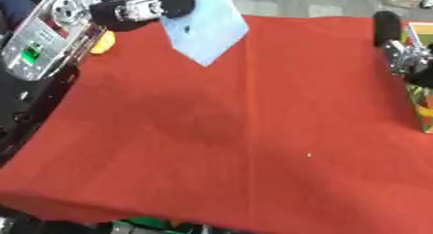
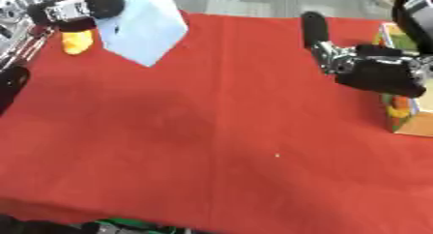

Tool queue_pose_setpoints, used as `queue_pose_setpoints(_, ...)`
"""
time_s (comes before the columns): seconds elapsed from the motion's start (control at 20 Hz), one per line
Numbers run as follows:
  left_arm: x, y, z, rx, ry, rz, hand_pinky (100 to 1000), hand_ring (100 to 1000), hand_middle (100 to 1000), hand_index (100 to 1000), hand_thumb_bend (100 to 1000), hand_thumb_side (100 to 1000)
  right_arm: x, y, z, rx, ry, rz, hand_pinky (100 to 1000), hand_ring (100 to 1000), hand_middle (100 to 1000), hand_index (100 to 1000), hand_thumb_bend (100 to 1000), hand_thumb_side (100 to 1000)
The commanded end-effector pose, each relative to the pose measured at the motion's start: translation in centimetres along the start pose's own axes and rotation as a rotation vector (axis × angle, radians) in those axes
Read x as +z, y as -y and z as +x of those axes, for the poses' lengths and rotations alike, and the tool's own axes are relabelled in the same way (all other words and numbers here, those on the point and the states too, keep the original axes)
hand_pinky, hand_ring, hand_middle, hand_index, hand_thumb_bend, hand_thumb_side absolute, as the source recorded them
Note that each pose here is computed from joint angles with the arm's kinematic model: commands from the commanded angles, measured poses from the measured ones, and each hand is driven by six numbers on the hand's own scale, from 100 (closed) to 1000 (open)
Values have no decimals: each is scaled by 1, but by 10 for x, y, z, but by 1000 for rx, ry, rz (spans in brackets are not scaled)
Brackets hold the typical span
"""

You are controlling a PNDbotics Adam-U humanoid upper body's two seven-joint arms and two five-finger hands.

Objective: Pick up the objects with one hand, pass them to the other hand, and then place them into the box on the other side of the table.

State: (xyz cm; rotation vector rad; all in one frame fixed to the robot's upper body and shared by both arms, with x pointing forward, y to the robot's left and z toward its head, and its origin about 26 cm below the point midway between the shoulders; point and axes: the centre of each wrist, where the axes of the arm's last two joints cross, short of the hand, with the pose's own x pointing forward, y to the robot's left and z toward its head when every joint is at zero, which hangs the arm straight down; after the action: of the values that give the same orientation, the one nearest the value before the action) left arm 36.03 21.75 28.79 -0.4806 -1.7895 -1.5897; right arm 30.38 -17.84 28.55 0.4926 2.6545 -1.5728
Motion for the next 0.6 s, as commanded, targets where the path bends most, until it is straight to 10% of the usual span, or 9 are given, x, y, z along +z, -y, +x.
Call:
queue_pose_setpoints(0.05,-13,0,12,-15,4,-69,677,600,520,650,100,759,-7,4,2,1,47,62,782,623,618,882,100,198)
queue_pose_setpoints(0.6,-60,11,11,-40,-22,-206,664,581,501,631,100,695,-19,-7,5,-12,109,263,836,760,855,992,100,213)
